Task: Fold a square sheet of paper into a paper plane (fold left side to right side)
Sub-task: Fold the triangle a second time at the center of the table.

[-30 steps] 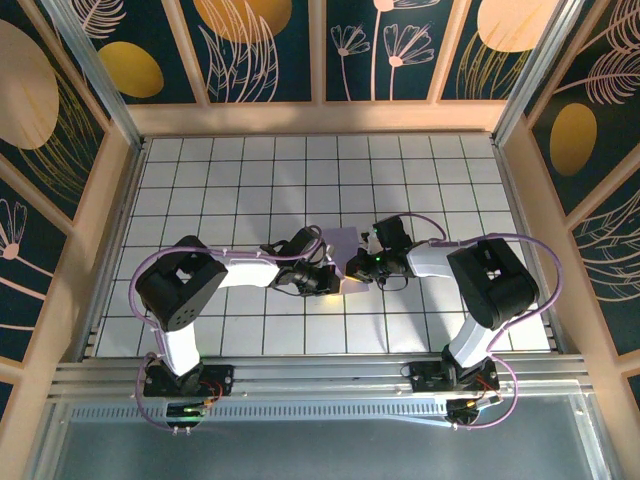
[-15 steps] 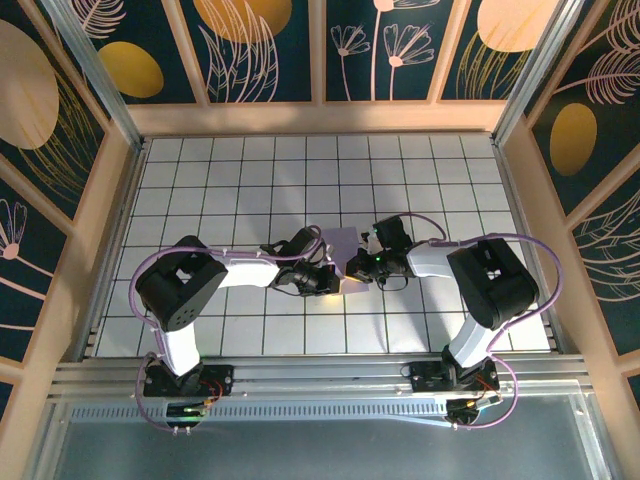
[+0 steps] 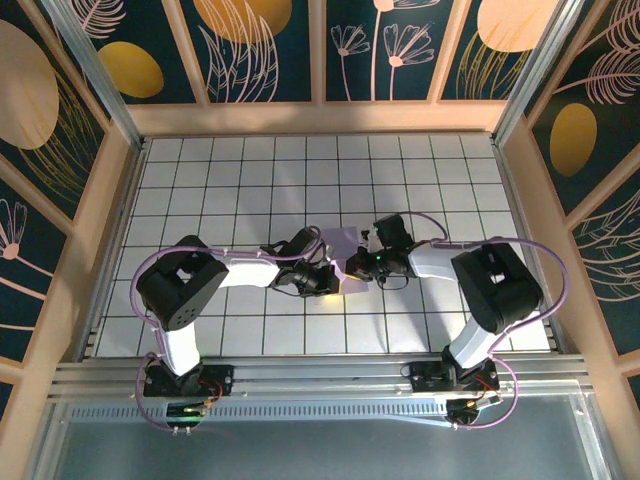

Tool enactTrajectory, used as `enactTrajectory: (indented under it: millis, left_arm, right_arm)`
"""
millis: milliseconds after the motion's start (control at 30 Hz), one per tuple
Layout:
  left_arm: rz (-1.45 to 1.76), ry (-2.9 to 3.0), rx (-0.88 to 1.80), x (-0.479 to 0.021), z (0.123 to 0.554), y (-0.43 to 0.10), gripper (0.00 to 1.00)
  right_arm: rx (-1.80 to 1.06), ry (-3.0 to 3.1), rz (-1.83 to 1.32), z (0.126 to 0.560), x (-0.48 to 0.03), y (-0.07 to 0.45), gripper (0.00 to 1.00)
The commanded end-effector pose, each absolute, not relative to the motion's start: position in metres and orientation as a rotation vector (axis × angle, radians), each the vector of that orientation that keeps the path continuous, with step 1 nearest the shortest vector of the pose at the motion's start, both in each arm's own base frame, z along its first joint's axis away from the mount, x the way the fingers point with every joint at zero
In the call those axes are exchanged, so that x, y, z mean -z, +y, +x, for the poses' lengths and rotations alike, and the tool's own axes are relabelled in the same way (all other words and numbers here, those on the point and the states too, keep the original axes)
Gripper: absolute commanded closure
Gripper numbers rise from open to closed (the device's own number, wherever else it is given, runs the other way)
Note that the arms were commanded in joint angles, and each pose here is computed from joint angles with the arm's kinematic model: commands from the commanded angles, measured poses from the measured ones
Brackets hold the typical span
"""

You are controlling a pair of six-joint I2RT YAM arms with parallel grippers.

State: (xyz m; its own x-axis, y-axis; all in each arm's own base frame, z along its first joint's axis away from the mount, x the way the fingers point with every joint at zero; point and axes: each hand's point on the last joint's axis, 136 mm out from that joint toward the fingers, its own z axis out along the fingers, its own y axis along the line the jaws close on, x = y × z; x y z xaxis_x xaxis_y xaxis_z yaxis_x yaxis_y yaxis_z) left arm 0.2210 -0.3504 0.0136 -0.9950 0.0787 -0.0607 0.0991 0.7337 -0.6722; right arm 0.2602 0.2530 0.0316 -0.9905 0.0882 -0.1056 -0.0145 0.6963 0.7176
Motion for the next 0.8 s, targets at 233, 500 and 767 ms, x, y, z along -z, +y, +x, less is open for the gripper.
enactTrajectory:
  millis: [233,500,767]
  left_arm:
    - [0.098,2.989,1.046,0.006,0.211,-0.338,1.00]
    - [0.092,2.996,1.029,0.007,0.210,-0.336,1.00]
    - [0.077,3.014,1.001,0.009,0.209,-0.332,1.00]
  right_arm:
    - [-1.207,2.697,-0.001,0.257,-0.047,0.261,1.00]
    - [-1.191,2.709,0.007,0.261,-0.031,0.268,1.00]
    - [-1.081,2.766,0.023,0.260,-0.012,0.261,1.00]
